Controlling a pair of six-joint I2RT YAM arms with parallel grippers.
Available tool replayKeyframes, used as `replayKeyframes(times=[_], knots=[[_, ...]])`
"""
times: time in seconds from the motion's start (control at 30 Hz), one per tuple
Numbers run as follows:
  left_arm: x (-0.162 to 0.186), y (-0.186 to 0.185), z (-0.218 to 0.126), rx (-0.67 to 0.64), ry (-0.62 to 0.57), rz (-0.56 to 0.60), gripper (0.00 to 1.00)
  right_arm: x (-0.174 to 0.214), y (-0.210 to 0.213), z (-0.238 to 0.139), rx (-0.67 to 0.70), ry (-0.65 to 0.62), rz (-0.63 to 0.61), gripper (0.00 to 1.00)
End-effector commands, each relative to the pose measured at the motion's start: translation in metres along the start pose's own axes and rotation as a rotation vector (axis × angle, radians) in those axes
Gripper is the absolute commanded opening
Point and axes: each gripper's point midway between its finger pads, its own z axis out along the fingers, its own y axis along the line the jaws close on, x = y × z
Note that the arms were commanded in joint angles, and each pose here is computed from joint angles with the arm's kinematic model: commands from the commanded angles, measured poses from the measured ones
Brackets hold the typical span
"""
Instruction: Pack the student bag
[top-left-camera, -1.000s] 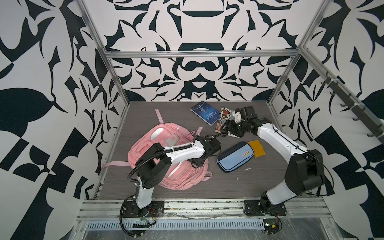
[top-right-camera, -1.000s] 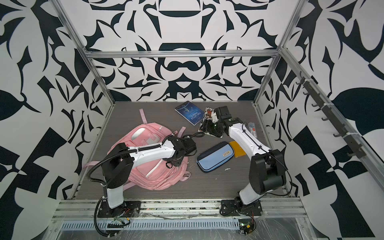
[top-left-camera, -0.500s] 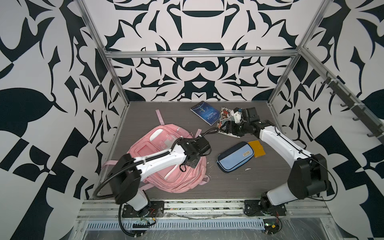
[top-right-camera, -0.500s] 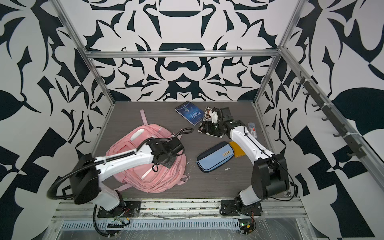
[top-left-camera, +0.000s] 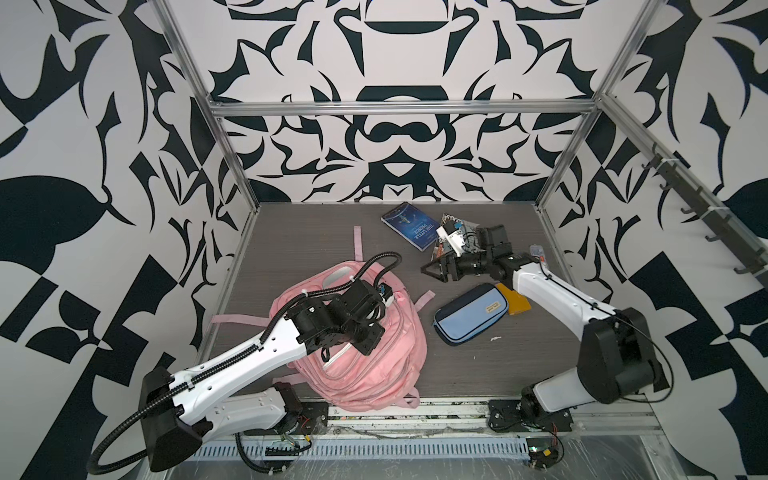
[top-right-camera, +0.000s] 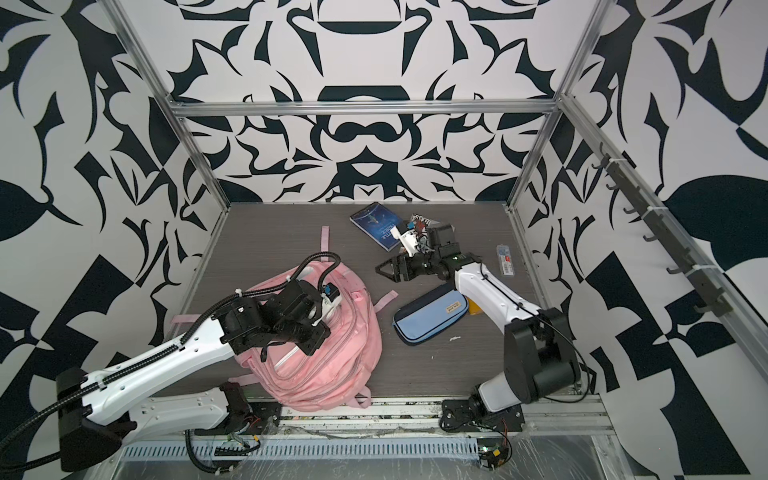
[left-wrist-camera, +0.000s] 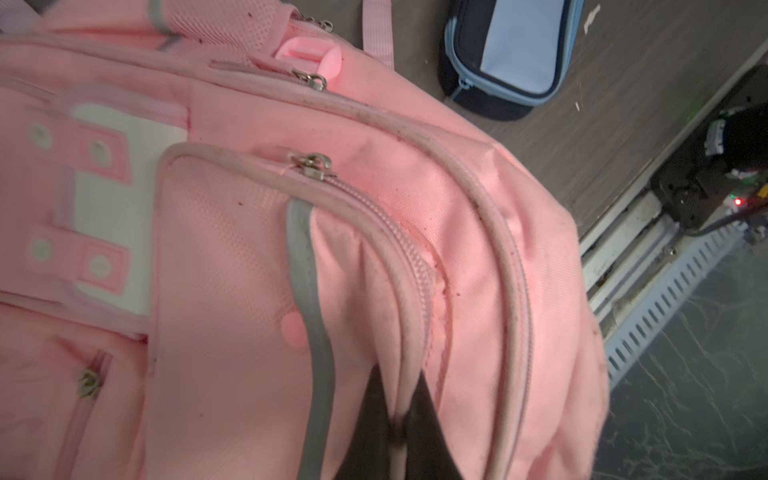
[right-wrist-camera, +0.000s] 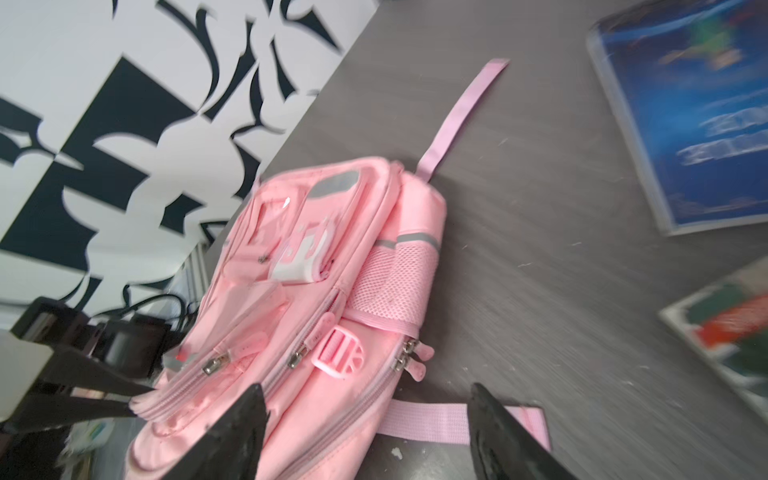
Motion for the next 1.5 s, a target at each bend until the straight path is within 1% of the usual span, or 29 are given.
replayKeyframes(times=[0.0,0.13,0.2,0.23,0.37,0.47,0.53,0.6,0.77,0.8,0.83,0.87,0.9,0.93,0.97,1.0,1.03,1.07,1.2,1.27,1.33,1.47], knots=[[0.001,-0.011,-0.002,0.077,-0.017,-0.03,0.0,0.016,0.021,0.015,-0.105,0.097,-0.112,0.76],[0.013,-0.009,0.003,0.074,0.017,-0.049,0.0,0.054,0.023,0.034,-0.082,0.252,-0.174,0.76],[0.013,-0.009,0.002,0.078,0.016,-0.05,0.0,0.067,0.019,0.037,-0.068,0.282,-0.186,0.76],[0.019,-0.008,0.0,0.074,0.039,-0.053,0.0,0.071,0.017,0.039,-0.06,0.288,-0.191,0.76],[0.017,-0.006,-0.01,0.073,0.018,-0.063,0.0,0.08,0.006,0.043,-0.021,0.317,-0.218,0.77],[0.012,0.002,-0.019,0.055,-0.011,-0.095,0.0,0.069,0.005,0.049,-0.026,0.271,-0.215,0.77],[0.008,0.013,-0.02,0.02,-0.036,-0.112,0.0,0.054,-0.002,0.05,-0.003,0.206,-0.186,0.76],[0.006,0.024,-0.016,-0.033,-0.026,-0.101,0.0,0.04,-0.009,0.05,0.014,0.135,-0.139,0.76],[-0.007,0.046,0.004,-0.156,0.004,-0.097,0.0,0.015,-0.028,0.044,0.145,0.026,-0.089,0.77],[-0.011,0.047,0.006,-0.163,0.005,-0.105,0.1,0.009,-0.03,0.041,0.168,0.005,-0.083,0.77],[-0.013,0.048,0.007,-0.17,0.011,-0.114,0.33,0.005,-0.031,0.037,0.184,-0.01,-0.079,0.77],[-0.016,0.048,0.007,-0.174,0.012,-0.13,0.52,0.001,-0.033,0.033,0.204,-0.024,-0.073,0.77],[-0.02,0.047,0.006,-0.17,0.004,-0.143,0.65,-0.003,-0.034,0.029,0.222,-0.037,-0.068,0.78],[-0.024,0.047,0.005,-0.17,-0.004,-0.158,0.72,-0.006,-0.035,0.025,0.239,-0.049,-0.063,0.78],[-0.029,0.046,0.005,-0.172,-0.007,-0.183,0.76,-0.008,-0.035,0.021,0.249,-0.059,-0.057,0.78],[-0.032,0.045,0.004,-0.179,-0.003,-0.212,0.78,-0.01,-0.036,0.018,0.261,-0.07,-0.052,0.79],[-0.033,0.046,0.005,-0.195,0.003,-0.242,0.83,-0.011,-0.036,0.015,0.269,-0.075,-0.047,0.79],[-0.037,0.046,0.006,-0.213,0.009,-0.269,0.84,-0.013,-0.037,0.012,0.277,-0.085,-0.044,0.8],[-0.047,0.047,0.018,-0.308,0.077,-0.338,0.84,-0.018,-0.047,0.002,0.306,-0.115,-0.002,0.81],[-0.046,0.046,0.028,-0.356,0.137,-0.355,0.84,-0.021,-0.054,-0.002,0.319,-0.123,0.019,0.81],[-0.042,0.045,0.037,-0.391,0.182,-0.356,0.84,-0.024,-0.062,-0.007,0.332,-0.134,0.047,0.82],[-0.025,0.043,0.051,-0.429,0.236,-0.385,0.84,-0.03,-0.085,-0.021,0.377,-0.157,0.136,0.82]])
